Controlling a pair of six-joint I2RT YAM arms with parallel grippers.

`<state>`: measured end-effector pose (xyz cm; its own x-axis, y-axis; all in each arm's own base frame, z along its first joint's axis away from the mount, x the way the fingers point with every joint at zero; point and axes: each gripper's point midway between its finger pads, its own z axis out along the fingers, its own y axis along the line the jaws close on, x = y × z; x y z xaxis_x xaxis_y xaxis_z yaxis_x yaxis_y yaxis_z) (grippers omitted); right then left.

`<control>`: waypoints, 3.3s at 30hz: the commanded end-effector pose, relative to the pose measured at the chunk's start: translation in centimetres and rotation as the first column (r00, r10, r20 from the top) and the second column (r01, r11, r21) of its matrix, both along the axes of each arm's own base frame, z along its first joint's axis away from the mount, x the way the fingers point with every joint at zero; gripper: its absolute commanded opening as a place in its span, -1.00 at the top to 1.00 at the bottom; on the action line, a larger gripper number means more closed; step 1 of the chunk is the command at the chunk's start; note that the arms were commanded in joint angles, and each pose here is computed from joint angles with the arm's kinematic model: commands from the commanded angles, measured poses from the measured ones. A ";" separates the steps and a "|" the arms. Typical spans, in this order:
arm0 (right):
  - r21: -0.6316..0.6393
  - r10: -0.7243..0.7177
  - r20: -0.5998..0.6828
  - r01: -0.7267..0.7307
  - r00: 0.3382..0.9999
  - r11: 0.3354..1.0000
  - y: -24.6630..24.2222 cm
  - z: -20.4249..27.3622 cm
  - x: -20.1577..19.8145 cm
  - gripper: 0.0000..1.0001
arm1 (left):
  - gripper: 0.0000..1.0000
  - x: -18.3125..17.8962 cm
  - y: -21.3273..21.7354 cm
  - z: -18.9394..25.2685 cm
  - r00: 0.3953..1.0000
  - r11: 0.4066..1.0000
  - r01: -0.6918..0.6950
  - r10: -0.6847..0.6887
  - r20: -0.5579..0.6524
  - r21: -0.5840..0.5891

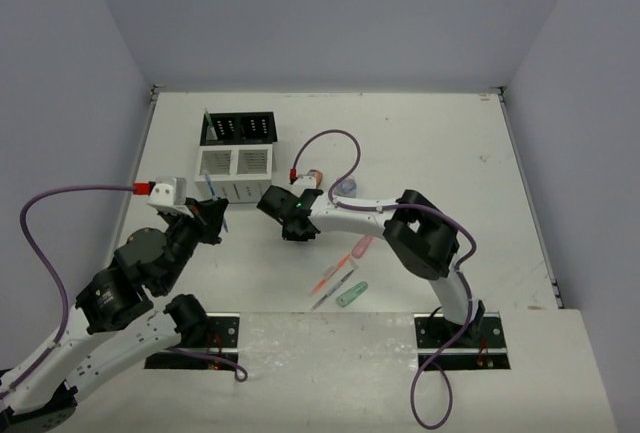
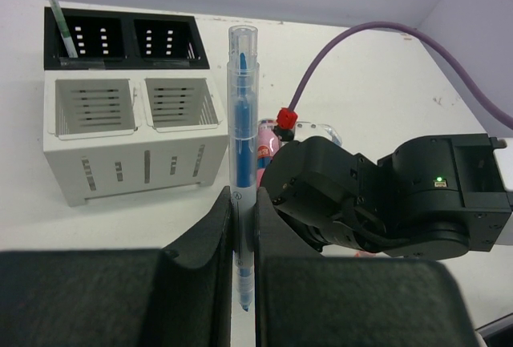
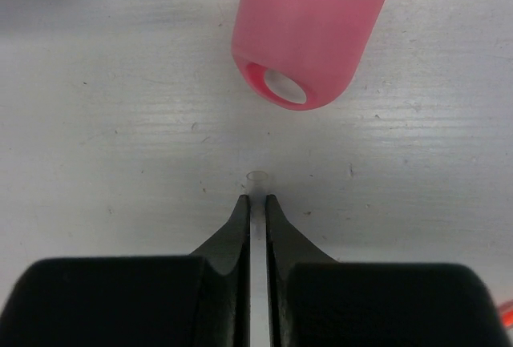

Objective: Sort the stationery into containers
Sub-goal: Pick up the pen cap from the center of the board, then close the pen cap on the pen.

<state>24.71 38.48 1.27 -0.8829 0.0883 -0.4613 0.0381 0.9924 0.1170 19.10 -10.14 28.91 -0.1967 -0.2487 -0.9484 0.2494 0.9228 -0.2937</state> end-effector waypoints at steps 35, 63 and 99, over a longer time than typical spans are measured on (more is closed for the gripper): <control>0.210 0.261 0.921 -0.933 0.289 0.292 -8.5 30.5 -15.8 1.00 | 1.00 -6.8 -16.1 14.0 0.564 0.415 0.826 -0.596 0.572 -0.382; 0.237 0.287 0.913 -0.949 0.290 0.208 -7.5 31.7 -17.1 1.00 | 1.00 -8.2 -17.9 11.1 0.471 0.385 0.882 -0.722 0.507 -0.272; 0.263 0.213 0.923 -0.931 0.319 0.254 -7.9 34.0 -16.0 1.00 | 1.00 -8.1 -18.4 10.8 0.457 0.366 0.889 -0.725 0.515 -0.274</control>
